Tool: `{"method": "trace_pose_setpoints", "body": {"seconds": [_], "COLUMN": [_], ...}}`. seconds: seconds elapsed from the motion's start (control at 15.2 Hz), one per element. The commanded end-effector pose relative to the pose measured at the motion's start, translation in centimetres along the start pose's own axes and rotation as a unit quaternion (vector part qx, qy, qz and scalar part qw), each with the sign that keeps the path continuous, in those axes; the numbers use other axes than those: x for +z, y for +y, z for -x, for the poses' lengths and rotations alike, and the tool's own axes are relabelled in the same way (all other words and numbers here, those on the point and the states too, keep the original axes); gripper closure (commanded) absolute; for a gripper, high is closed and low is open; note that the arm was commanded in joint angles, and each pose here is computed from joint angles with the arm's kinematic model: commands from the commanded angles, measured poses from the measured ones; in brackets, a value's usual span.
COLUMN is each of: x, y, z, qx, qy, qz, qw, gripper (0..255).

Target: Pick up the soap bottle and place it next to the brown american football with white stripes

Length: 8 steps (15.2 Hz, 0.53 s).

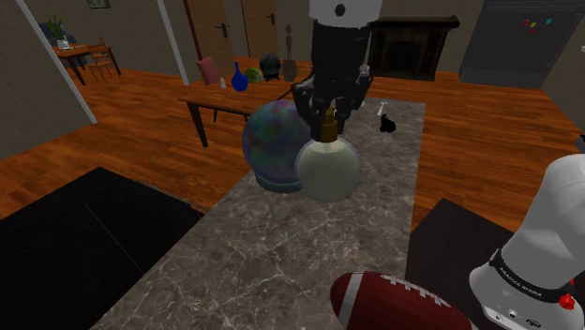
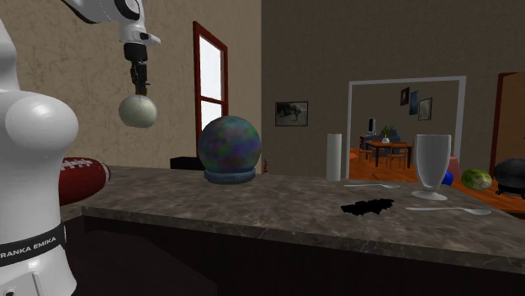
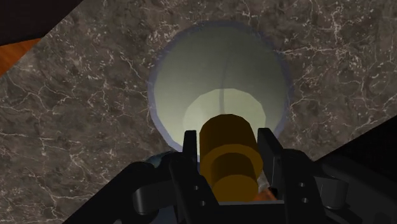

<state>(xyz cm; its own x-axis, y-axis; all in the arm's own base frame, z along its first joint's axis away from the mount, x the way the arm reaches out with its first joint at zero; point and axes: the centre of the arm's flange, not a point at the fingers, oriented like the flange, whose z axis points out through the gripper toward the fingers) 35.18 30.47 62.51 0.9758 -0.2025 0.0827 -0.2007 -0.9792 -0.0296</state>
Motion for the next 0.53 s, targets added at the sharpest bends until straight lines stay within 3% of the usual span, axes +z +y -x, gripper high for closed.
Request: {"method": "trace_pose_setpoints", "body": {"seconds": [0.0, 0.46], "x": [0.0, -0.3], "y": [-2.3, -9.9], "z": [1.5, 6.8], "qx": [0.001, 0.001], "qy": [0.000, 0.000], "qz": [0.000, 0.000], "qw": [1.0000, 1.0000], "gripper": [255, 255]}}
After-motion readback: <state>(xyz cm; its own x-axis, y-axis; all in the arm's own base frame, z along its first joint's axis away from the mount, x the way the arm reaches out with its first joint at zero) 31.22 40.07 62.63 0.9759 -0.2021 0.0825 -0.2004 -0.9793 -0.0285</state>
